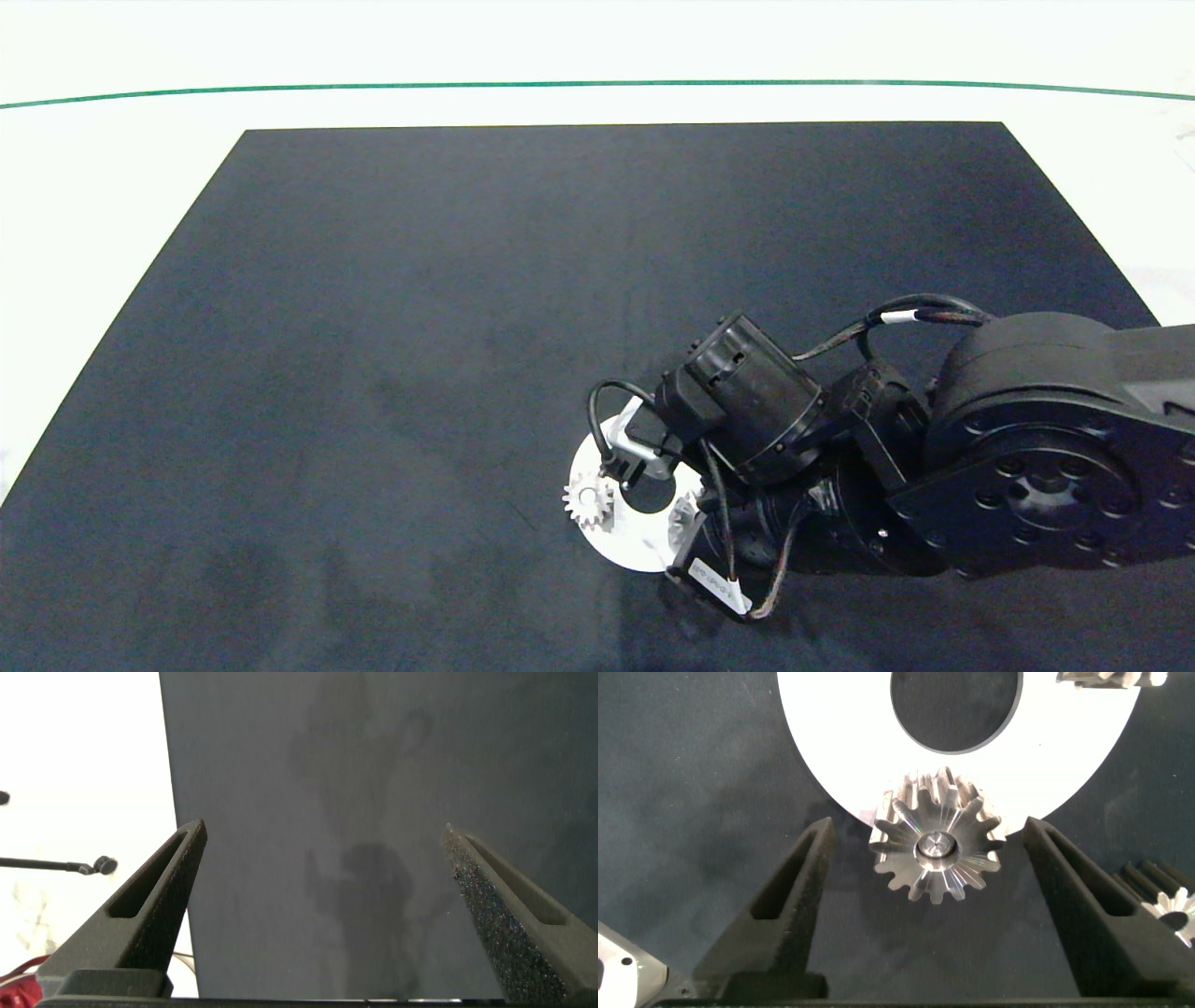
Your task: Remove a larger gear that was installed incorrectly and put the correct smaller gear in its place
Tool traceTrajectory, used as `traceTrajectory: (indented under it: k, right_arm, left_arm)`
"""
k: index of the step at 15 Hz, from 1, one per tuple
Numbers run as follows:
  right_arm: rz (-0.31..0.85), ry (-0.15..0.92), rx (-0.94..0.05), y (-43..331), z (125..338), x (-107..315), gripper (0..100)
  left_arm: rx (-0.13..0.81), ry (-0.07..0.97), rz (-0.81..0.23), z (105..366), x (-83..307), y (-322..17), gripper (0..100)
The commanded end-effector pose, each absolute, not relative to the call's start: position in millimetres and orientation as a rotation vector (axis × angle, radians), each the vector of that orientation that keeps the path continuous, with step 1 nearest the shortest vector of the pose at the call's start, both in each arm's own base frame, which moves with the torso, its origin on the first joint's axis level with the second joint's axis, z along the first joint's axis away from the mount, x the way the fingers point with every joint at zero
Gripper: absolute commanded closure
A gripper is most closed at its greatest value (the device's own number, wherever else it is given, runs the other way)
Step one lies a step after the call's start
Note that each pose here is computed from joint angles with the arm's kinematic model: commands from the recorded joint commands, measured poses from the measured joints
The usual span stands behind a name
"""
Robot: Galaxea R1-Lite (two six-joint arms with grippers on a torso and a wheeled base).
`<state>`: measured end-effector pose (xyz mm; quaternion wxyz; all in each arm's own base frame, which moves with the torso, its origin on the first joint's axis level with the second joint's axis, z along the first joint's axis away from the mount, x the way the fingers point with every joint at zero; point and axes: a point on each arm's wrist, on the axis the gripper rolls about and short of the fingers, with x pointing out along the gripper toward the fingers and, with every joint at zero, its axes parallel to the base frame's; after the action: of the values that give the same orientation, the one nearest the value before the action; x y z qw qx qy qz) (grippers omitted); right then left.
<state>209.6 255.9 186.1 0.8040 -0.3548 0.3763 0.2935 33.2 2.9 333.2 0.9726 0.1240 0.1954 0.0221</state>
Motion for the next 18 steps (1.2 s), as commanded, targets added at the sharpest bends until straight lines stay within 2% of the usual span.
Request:
traceTrajectory:
  k: [1, 10, 18]
  right_arm:
    - [0.627, 0.811, -0.765, 255, 185, 210, 26]
    - [0.614, 0.813, -0.763, 259, 175, 221, 44]
    - [0.632, 0.798, -0.797, 257, 179, 217, 60]
  left_arm:
    - [0.250, 0.394, 0.043, 333, 31, 3, 0]
    - [0.250, 0.371, 0.024, 334, 29, 2, 0]
    - [0.250, 0.369, 0.025, 335, 29, 2, 0]
